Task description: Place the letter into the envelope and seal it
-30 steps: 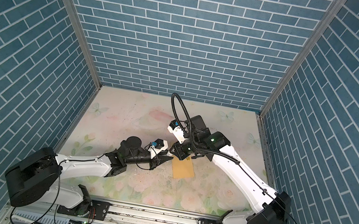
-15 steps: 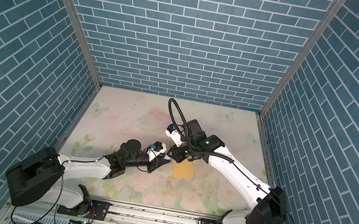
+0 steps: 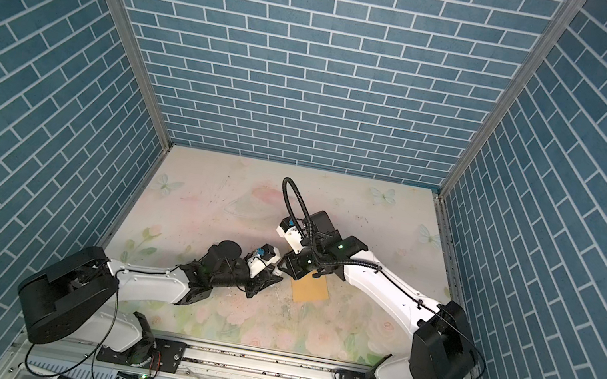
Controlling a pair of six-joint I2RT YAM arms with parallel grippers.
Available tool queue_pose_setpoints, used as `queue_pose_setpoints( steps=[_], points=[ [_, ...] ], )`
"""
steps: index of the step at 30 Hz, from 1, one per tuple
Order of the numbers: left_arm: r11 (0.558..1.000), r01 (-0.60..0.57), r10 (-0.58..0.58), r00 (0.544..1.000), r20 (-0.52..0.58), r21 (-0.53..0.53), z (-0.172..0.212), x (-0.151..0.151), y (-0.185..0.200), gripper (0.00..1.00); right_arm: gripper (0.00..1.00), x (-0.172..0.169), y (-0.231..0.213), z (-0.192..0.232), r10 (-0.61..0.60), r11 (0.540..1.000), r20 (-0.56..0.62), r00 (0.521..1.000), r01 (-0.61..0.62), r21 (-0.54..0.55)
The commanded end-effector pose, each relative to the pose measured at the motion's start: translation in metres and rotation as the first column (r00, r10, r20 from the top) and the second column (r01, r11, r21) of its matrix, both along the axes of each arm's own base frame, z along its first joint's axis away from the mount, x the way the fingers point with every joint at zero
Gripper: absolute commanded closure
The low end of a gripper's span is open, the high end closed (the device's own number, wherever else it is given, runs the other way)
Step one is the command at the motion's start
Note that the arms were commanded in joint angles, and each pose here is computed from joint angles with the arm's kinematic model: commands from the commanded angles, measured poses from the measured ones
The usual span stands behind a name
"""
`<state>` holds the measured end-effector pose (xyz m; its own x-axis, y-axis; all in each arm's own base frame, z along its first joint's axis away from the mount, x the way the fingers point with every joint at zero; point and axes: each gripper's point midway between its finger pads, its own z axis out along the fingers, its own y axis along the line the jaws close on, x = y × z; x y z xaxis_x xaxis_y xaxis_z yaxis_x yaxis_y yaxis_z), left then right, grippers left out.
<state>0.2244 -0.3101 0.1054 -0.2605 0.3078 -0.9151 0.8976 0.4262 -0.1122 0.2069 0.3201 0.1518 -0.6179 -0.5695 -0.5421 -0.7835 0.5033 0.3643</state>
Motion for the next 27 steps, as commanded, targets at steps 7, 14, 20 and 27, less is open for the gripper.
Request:
queue_pose_setpoints(
  steps=[7,14,20,27],
  points=[
    [0.937,0.067,0.054,0.941,0.334,-0.341,0.137,0.016,-0.020,1.00,1.00,-0.035,-0.005,-0.026,0.049,0.994,-0.156,0.986,-0.064,-0.089],
    [0.949,0.005,0.094,0.950,0.297,-0.315,0.127,0.020,-0.011,1.00,0.91,-0.005,-0.003,0.040,0.033,0.998,0.062,0.998,-0.030,-0.056],
    [0.955,-0.172,0.214,0.964,0.161,-0.240,0.105,0.037,0.004,1.00,0.67,0.029,-0.017,0.134,-0.113,0.992,0.380,0.918,0.087,0.086],
    [0.908,-0.417,0.417,0.909,0.002,-0.044,0.088,0.062,0.030,1.00,0.16,0.037,-0.047,0.174,-0.294,0.949,0.533,0.794,0.178,0.259]
  ],
)
